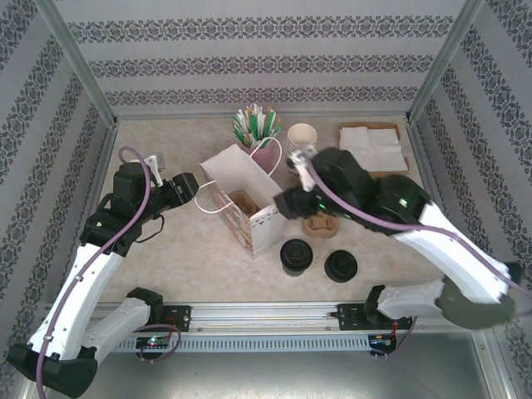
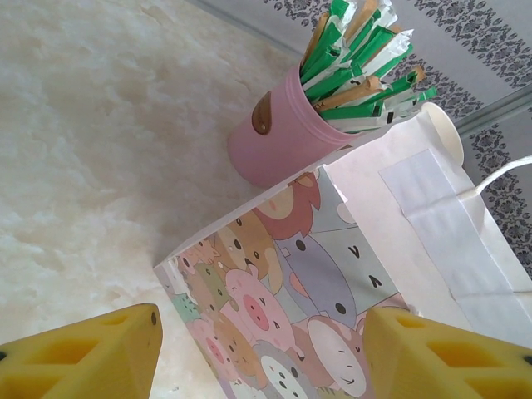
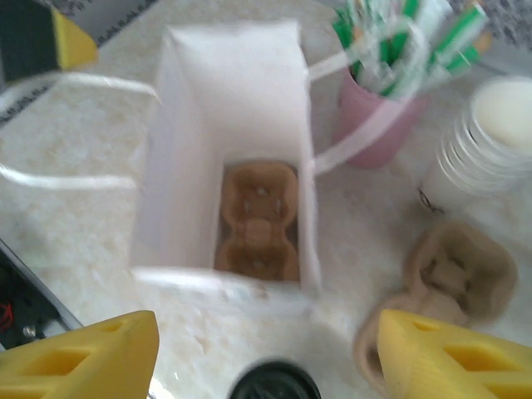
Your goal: Pack the takeout coffee
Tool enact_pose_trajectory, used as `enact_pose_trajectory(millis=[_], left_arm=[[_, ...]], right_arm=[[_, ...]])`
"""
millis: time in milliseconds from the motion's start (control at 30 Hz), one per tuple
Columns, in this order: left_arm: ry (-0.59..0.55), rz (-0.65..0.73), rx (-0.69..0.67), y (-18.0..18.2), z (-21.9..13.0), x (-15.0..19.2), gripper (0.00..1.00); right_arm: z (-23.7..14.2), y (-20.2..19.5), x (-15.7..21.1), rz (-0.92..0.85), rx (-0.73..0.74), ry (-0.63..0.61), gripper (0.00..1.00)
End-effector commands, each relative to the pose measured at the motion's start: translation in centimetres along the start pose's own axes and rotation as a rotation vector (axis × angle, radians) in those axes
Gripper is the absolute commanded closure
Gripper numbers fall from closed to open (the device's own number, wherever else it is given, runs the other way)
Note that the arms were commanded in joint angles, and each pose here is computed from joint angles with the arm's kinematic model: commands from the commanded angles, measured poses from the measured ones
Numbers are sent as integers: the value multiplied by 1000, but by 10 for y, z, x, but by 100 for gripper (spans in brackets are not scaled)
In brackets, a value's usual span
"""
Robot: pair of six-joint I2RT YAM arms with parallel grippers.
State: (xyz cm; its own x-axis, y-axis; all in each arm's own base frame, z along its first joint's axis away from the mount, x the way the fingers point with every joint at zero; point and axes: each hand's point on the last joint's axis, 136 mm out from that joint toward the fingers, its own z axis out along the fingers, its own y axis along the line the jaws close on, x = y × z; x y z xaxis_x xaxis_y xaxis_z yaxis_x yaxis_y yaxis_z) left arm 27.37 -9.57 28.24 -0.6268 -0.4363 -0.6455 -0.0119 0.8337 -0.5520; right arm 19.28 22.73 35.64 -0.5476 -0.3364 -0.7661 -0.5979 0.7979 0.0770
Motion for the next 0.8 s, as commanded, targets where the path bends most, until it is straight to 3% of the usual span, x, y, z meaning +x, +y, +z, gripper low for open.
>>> enact_pose_trajectory(millis=[0, 167, 333, 533, 767], left_arm=[[-10, 14, 39, -9, -1, -1, 34], [-14, 16, 23, -5, -6, 0, 34], [-1, 10, 12, -2, -6, 4, 34], [10, 6, 7, 0, -7, 8, 34], [17, 4, 14, 0, -8, 11, 34]], right_arm=[[0, -22, 35, 2, 69, -15, 25], [21, -20, 113, 26, 9, 163, 16], [51, -7, 161, 52, -46, 319, 11], [71, -7, 184, 30, -12, 380, 11], [85, 1, 186, 25, -9, 413, 10]])
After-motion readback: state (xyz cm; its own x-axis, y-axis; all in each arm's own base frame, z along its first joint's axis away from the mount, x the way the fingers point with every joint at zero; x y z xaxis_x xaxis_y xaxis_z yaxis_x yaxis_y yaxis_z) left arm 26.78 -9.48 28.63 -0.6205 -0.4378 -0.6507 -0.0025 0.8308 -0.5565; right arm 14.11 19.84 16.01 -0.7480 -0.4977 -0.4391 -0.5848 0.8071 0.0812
